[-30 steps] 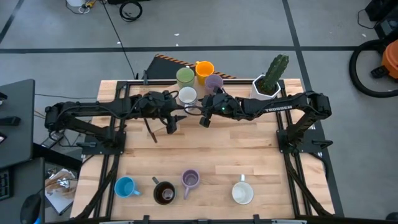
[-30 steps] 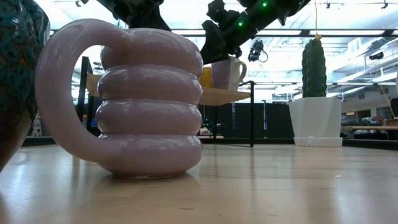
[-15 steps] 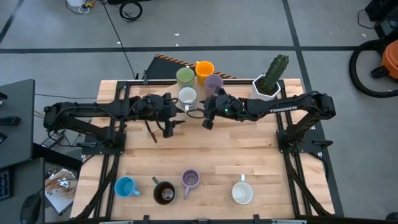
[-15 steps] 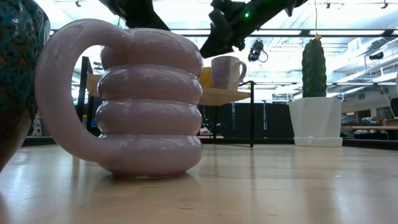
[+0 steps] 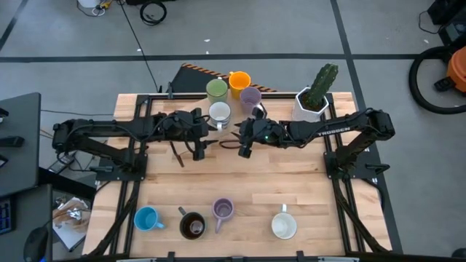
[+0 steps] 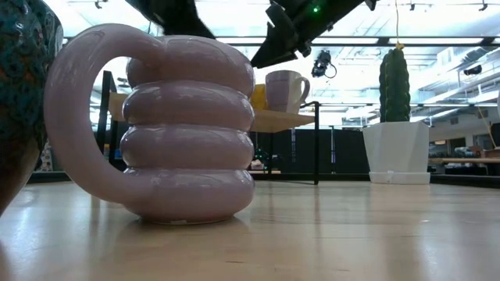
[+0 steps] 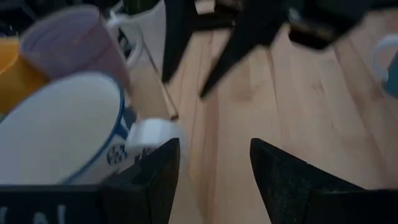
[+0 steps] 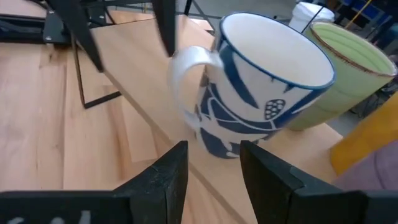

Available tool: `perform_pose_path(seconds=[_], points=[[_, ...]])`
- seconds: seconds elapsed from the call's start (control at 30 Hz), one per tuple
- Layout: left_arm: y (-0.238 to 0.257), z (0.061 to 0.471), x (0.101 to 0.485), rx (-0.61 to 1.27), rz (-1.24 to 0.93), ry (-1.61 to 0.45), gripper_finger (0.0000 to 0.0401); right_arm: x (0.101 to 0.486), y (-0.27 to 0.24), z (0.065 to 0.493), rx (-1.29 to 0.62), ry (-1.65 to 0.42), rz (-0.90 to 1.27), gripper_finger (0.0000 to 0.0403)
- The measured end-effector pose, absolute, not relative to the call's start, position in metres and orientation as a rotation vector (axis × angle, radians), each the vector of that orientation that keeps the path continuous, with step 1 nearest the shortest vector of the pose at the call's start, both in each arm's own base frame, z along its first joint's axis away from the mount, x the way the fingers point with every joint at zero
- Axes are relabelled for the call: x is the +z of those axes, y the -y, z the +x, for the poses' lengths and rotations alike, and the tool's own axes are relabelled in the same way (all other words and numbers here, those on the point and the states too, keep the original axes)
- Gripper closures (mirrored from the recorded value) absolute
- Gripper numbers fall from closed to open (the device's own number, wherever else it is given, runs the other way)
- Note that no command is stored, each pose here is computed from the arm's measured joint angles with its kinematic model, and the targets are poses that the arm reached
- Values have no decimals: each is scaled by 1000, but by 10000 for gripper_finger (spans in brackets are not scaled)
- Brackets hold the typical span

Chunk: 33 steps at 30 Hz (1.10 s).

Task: Place coffee mugs
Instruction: Put the blue white patterned mug on the shelf

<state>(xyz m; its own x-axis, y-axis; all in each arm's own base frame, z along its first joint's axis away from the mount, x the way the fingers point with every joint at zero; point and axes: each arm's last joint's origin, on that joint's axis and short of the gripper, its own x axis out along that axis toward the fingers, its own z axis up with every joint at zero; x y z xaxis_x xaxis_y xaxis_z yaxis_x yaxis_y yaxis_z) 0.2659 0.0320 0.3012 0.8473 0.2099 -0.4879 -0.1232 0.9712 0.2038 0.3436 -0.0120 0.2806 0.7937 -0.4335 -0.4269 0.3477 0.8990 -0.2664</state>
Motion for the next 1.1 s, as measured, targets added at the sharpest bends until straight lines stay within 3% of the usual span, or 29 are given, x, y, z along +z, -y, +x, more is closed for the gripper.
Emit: perform_pose_path(seconds=[0.7, 1.1], points=[[-41, 291, 292, 215, 204, -462, 198, 277, 6, 341, -436, -542, -178, 251], [-38, 271, 294, 254, 190, -568, 198, 274, 5, 339, -453, -572, -187, 251]])
